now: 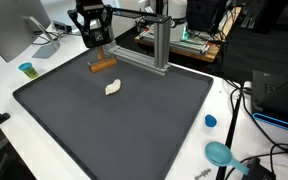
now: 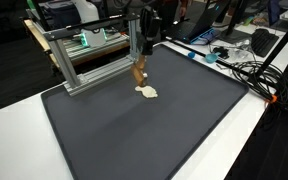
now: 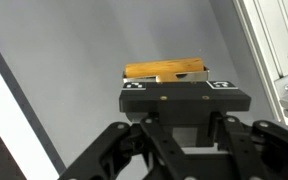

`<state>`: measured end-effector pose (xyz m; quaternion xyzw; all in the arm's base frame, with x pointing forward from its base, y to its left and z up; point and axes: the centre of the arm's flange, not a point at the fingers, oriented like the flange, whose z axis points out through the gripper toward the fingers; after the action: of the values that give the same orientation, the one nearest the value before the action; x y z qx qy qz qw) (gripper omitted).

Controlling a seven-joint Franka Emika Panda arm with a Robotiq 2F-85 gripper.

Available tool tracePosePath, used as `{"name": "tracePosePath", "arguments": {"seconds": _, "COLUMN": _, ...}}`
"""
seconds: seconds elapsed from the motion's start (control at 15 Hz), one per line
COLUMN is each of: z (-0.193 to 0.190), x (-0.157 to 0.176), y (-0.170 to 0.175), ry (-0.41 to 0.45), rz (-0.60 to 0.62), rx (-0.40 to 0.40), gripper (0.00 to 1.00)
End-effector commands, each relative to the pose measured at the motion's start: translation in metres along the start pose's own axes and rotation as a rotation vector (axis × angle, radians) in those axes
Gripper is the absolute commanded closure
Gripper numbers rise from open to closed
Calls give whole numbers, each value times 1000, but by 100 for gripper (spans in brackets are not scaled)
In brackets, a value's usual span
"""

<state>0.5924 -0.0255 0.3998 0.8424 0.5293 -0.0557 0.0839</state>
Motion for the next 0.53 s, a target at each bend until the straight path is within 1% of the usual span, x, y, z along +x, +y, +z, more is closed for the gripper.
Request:
{"name": "tracePosePath", "arguments": {"seconds": 0.0, "z": -7, "x": 2, "y": -7, "ry": 67, "rz": -189, "rx": 4, "gripper": 78}}
{"name": "tracePosePath", "arguments": {"seconds": 0.07, "z": -5, "x": 2, "y": -5, "ry": 84, "rz": -240, "rx": 11, "gripper": 78}}
{"name": "tracePosePath", "arguments": {"seconds": 0.13, "z": 2, "x": 2, "y": 1, "ry": 100, "rz": -289, "rx": 35, "gripper": 78}}
{"name": "tracePosePath", "arguments": {"seconds": 0.2, "z": 15, "x": 3, "y": 11, "ry": 61, "rz": -193, "rx": 85, "gripper": 78}}
{"name": "tracePosePath", "arguments": {"seconds": 0.27, "z": 4, "x": 9, "y": -3, "ry": 66, "rz": -211, "rx": 36, "gripper": 53}}
{"name": "tracePosePath", "arguments": {"seconds": 0.4, "z": 19, "x": 3, "y": 1, "ry": 53, "rz": -199, "rx": 68, "gripper": 53}}
{"name": "tracePosePath", "arguments": {"seconds": 0.47, "z": 24, "x": 3, "y": 2, "ry": 50, "rz": -196, "rx": 76, "gripper": 78}}
